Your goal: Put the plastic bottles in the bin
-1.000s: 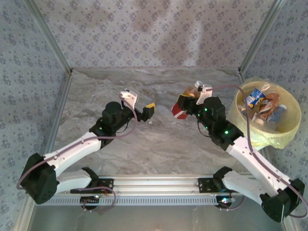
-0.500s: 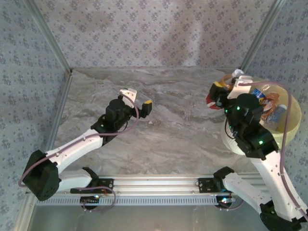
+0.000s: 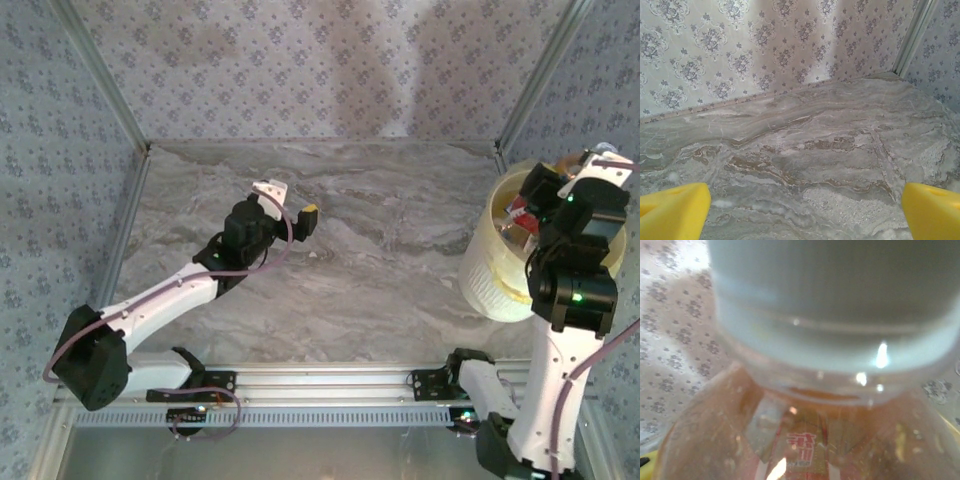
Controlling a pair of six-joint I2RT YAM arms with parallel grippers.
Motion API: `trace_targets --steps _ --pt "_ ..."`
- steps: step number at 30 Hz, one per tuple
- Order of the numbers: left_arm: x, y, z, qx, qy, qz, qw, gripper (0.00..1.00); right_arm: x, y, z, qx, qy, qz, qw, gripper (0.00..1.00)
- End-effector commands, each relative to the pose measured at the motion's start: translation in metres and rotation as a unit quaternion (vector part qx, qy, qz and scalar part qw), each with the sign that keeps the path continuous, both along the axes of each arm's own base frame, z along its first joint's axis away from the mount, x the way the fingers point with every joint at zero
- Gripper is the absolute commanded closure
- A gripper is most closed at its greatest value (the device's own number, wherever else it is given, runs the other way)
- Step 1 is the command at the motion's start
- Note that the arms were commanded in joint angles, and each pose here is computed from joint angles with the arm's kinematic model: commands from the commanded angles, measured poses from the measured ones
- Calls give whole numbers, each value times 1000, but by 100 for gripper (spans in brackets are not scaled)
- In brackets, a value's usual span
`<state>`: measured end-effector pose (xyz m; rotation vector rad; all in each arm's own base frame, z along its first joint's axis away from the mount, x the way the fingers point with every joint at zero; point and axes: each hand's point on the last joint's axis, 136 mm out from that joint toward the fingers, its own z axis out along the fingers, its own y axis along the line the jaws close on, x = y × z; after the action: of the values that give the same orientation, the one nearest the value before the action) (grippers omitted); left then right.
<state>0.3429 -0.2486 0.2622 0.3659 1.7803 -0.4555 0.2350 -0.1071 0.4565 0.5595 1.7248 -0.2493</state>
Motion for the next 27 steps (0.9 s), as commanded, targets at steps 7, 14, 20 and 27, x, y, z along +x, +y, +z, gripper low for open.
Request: trace_targets --steps 7,14,20,27 --pt "8 -6 14 -7 1 -4 1000 2 19 -25 -38 201 -64 5 978 52" --pt "5 -4 19 -2 2 -7 1000 2 -4 -37 -77 229 -40 -77 969 37" --pt "2 1 23 3 -4 -6 1000 2 -32 -45 -86 189 -10 -134 973 13" --pt "4 4 20 -6 0 -1 1000 2 -52 -55 -71 138 29 -174 975 0"
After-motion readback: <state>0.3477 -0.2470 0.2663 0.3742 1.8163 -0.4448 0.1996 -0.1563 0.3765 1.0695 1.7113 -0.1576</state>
